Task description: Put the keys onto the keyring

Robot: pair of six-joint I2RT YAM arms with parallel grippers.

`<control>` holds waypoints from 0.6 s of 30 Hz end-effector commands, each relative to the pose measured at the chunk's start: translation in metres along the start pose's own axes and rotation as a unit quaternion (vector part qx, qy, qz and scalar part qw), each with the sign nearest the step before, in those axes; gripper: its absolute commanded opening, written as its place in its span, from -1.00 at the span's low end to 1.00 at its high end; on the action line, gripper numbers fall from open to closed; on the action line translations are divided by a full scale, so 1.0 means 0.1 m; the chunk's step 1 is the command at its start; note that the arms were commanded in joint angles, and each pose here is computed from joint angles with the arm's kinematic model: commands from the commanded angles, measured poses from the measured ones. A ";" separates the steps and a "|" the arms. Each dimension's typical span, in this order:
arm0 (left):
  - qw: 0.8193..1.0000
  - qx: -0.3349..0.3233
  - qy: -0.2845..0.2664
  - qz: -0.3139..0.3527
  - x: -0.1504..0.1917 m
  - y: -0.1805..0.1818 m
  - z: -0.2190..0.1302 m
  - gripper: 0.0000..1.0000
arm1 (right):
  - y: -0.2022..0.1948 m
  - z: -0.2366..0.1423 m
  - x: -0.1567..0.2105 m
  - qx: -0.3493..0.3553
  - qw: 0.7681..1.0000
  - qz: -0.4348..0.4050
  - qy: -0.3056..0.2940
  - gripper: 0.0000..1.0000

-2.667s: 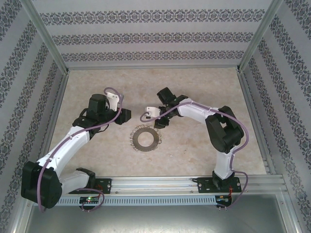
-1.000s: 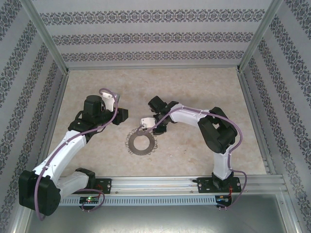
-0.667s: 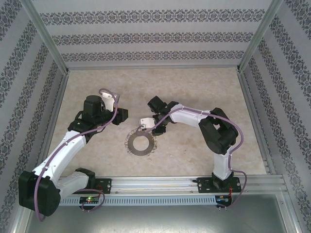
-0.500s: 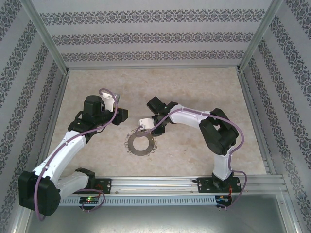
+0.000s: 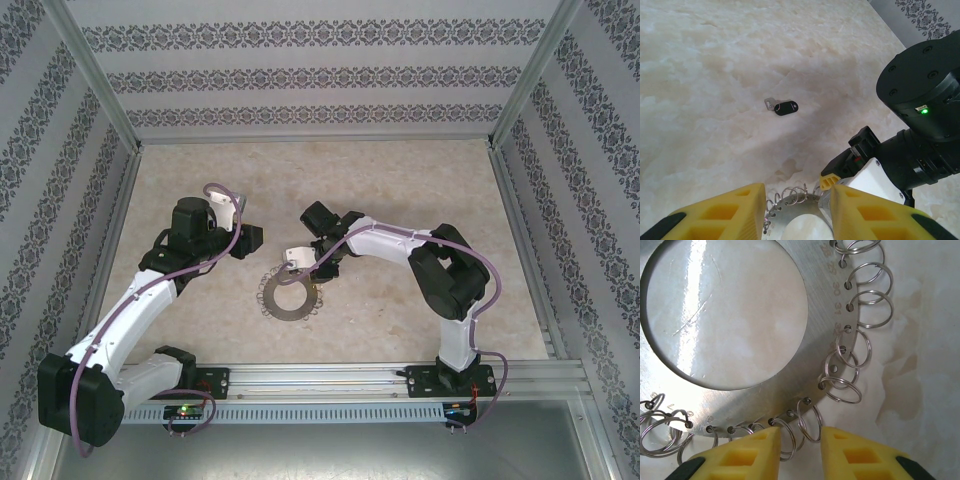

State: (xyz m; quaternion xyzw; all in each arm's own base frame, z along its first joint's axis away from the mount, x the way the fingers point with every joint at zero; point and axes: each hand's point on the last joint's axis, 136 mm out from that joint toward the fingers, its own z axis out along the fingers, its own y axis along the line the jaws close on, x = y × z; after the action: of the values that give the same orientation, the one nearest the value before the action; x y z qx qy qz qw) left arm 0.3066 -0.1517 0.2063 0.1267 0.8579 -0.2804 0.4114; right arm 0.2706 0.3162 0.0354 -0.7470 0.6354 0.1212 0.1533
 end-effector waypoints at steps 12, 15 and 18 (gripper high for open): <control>1.000 -0.016 -0.005 0.011 -0.02 0.04 -0.11 -0.21 | 0.06 0.13 -0.05 -0.024 1.000 0.003 0.007 -0.59; 1.000 -0.015 -0.008 0.012 -0.04 0.03 -0.12 -0.22 | 0.06 0.13 -0.04 -0.024 1.000 0.003 0.007 -0.67; 1.000 -0.016 -0.009 0.012 -0.04 0.03 -0.12 -0.21 | 0.06 0.12 -0.05 -0.023 1.000 0.002 0.006 -0.78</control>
State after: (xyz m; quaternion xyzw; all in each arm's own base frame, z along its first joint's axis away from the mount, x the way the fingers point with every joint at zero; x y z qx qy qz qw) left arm 0.3034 -0.1486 0.2090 0.1258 0.8583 -0.2740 0.4152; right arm 0.2687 0.3225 0.0295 -0.7501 0.6330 0.1245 0.1455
